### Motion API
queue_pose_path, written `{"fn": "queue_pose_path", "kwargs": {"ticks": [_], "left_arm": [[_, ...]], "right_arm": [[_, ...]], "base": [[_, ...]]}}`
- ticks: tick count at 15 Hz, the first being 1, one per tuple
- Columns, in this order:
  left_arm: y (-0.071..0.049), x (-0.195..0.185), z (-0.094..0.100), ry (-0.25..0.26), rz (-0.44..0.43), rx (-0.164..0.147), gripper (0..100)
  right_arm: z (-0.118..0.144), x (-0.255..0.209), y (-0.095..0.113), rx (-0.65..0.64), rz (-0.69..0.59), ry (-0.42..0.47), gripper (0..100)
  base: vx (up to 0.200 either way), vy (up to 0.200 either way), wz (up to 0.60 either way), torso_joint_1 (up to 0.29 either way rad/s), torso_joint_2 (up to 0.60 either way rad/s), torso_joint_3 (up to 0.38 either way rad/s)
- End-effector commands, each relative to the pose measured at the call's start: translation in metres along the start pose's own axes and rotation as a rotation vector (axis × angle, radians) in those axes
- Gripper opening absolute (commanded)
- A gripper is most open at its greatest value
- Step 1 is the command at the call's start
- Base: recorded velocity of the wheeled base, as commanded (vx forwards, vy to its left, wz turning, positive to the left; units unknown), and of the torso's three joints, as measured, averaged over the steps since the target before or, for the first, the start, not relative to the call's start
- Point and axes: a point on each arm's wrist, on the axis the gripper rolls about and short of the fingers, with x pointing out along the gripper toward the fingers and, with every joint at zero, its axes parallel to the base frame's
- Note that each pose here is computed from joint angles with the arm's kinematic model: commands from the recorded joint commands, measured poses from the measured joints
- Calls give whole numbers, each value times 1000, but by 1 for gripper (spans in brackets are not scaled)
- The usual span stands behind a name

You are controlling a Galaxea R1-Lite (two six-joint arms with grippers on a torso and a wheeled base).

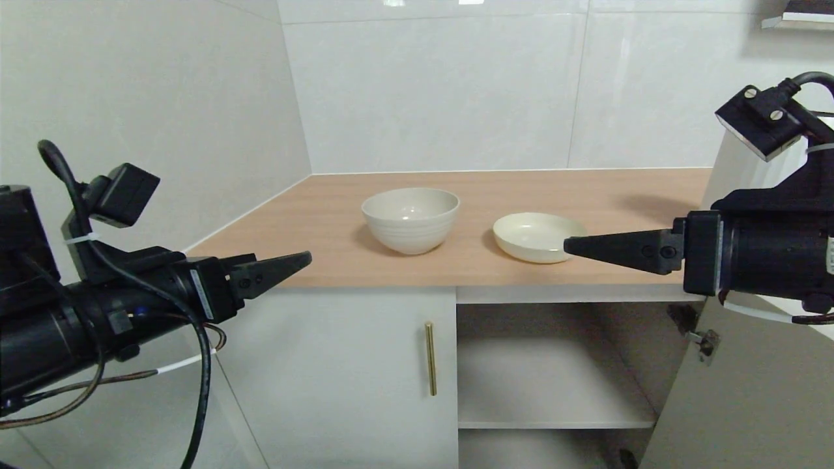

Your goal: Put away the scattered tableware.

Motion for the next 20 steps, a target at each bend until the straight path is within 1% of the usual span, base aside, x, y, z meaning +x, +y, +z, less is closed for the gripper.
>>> {"fn": "queue_pose_path", "kwargs": {"ticks": [1, 2, 3, 4, 5, 7, 8, 9, 10, 11, 12, 13, 14, 15, 16, 17, 18, 19, 20], "left_arm": [[2, 11, 1, 34, 5, -9, 100], [1, 18, 4, 81, 8, -19, 100], [0, 22, 8, 112, 13, -27, 100], [-1, 28, 16, 132, 17, -32, 100], [-2, 33, 25, 138, 19, -34, 100], [-2, 47, 42, 182, 32, -46, 100], [-5, 50, 53, 238, 46, -63, 100], [-7, 51, 64, 304, 61, -84, 100], [-9, 53, 71, 362, 70, -120, 100], [-8, 62, 75, 422, 62, -213, 100], [-7, 68, 74, 439, 55, -288, 100], [-6, 78, 70, 456, 66, -339, 100], [-9, 88, 65, 475, 76, -357, 100], [-10, 98, 59, 489, 109, -368, 100], [-9, 108, 53, 498, 155, -370, 100], [-7, 116, 49, 501, 189, -366, 100], [-3, 131, 40, 486, 246, -364, 100], [-2, 136, 38, 476, 256, -367, 100], [-4, 150, 31, 439, 274, -397, 100]], "right_arm": [[-1, 4, -3, 4, -11, 5, 100], [-1, 6, -5, 6, -15, 8, 100], [-2, 9, -7, 9, -24, 15, 100], [-3, 14, -10, 13, -32, 25, 100], [-4, 19, -13, 16, -38, 28, 100], [-3, 29, -23, 23, -63, 12, 100], [-2, 37, -31, 27, -82, -4, 100], [-2, 43, -38, 30, -99, -19, 100], [-2, 50, -43, 31, -109, -23, 100], [-2, 60, -47, 36, -124, -13, 100], [0, 68, -49, 41, -156, -11, 100], [1, 77, -54, 53, -245, 26, 100], [4, 87, -57, 63, -325, 65, 100], [6, 95, -60, 116, -376, 94, 100], [10, 100, -61, 178, -394, 94, 100], [11, 102, -62, 197, -401, 94, 100], [10, 106, -64, 197, -434, 96, 100], [10, 108, -65, 197, -447, 93, 100], [8, 115, -69, 190, -506, 84, 100]], "base": [[0, 0, 0, 159, -466, -290], [0, 0, 0, 168, -491, -300], [0, 0, 0, 183, -466, -286], [0, 0, 0, 178, -466, -286], [0, 0, 0, 188, -481, -281], [0, 0, 0, 198, -474, -283], [0, 0, 0, 159, -378, -217], [0, 0, 0, 90, -203, -124], [0, 0, 0, 41, -119, -76], [0, 0, 0, 32, -71, -32], [0, 0, 0, 0, 0, 0], [0, 0, 0, 0, 0, 0], [0, 0, 0, 0, 0, 0], [0, 0, 0, 0, 0, 0], [0, 0, 0, 0, 0, 0], [0, 0, 0, 0, 0, 0], [0, 0, 0, 0, 0, 0], [0, 0, 0, 0, 0, 0], [0, 0, 0, 0, 0, 0]]}}
